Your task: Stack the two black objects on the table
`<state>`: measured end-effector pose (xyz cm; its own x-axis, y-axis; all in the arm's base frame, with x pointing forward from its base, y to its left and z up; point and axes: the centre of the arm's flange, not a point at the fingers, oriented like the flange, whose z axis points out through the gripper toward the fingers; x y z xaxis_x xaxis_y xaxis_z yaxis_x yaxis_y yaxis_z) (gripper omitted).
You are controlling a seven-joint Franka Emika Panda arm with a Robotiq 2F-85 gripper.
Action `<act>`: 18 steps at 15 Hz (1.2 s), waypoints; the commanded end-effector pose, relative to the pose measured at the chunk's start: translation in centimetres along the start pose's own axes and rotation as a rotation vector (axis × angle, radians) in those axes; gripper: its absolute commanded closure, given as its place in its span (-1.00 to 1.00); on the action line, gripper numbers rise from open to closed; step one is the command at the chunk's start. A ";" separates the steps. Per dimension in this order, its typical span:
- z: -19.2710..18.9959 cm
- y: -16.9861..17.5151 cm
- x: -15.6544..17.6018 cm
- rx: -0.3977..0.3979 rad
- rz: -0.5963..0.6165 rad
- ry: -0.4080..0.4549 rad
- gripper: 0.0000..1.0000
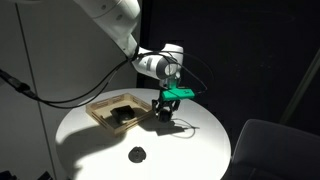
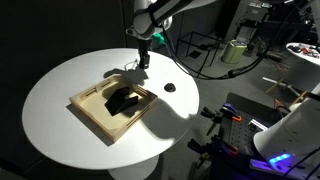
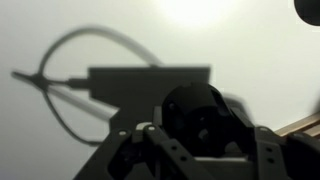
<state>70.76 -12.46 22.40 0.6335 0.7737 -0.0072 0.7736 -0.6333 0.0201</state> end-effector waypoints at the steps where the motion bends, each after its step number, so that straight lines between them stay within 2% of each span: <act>1: -3.1 -3.8 -1.3 -0.044 -0.009 -0.026 0.17; 12: -7.0 -11.4 -1.3 -0.064 -0.030 -0.071 0.17; 18: -8.4 -13.9 0.1 -0.063 -0.101 -0.048 0.17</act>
<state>61.39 -4.62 29.32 0.5817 0.8106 -0.0673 0.8134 -0.5791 0.0553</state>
